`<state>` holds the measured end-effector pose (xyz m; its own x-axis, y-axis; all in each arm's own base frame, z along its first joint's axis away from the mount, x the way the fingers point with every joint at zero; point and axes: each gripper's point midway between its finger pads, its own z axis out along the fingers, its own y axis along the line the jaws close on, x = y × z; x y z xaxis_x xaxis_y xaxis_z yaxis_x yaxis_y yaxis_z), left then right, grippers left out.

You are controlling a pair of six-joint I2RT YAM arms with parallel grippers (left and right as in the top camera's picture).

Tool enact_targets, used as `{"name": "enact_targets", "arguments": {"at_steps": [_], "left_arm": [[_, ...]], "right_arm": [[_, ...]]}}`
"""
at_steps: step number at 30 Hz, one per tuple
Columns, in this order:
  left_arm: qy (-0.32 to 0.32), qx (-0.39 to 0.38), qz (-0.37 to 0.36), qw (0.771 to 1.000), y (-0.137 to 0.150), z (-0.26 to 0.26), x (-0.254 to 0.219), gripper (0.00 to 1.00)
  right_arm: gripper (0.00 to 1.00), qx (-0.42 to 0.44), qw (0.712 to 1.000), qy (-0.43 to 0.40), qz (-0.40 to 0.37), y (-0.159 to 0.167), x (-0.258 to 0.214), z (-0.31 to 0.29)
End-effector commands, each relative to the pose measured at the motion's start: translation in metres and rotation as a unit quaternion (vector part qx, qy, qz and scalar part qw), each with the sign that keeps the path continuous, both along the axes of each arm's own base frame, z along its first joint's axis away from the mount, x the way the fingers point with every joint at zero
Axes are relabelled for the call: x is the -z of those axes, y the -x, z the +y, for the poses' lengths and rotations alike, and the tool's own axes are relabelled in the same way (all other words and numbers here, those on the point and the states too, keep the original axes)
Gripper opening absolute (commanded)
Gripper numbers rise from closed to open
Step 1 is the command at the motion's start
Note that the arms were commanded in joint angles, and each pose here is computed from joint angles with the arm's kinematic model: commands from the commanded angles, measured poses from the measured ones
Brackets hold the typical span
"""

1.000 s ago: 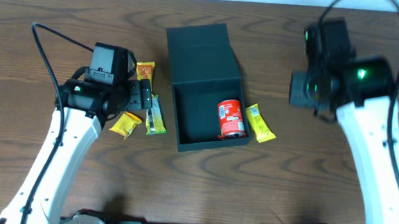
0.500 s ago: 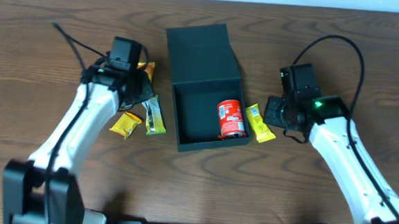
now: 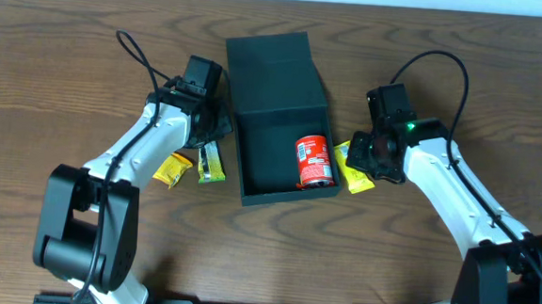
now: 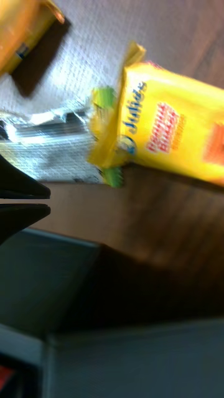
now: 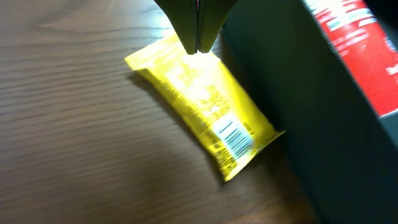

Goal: Pack container
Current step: 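Grasp the yellow packet right of the box with the right gripper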

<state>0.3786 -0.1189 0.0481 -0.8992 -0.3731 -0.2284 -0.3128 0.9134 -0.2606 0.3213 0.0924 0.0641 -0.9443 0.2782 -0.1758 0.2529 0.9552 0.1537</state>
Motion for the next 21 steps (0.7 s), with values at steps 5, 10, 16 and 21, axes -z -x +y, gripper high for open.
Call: {"name": "enact_targets", "arguments": {"at_steps": [5, 10, 16, 21], "left_arm": [[0.044, -0.012, 0.008, 0.999, -0.007, -0.024, 0.018, 0.06], [0.053, -0.01, -0.004, 0.999, -0.012, -0.03, 0.015, 0.06], [0.063, -0.023, -0.004, 0.998, -0.014, -0.032, 0.014, 0.06], [0.084, -0.02, -0.025, 0.996, -0.024, -0.041, 0.008, 0.06]], "right_arm": [[0.01, -0.001, 0.999, -0.034, 0.007, 0.005, -0.001, 0.023], [0.01, -0.014, 1.0, -0.027, 0.001, 0.005, 0.001, 0.034], [0.01, -0.022, 0.999, -0.034, 0.011, 0.011, 0.005, 0.045], [0.01, -0.027, 0.998, -0.054, 0.014, 0.012, 0.003, 0.053]]}}
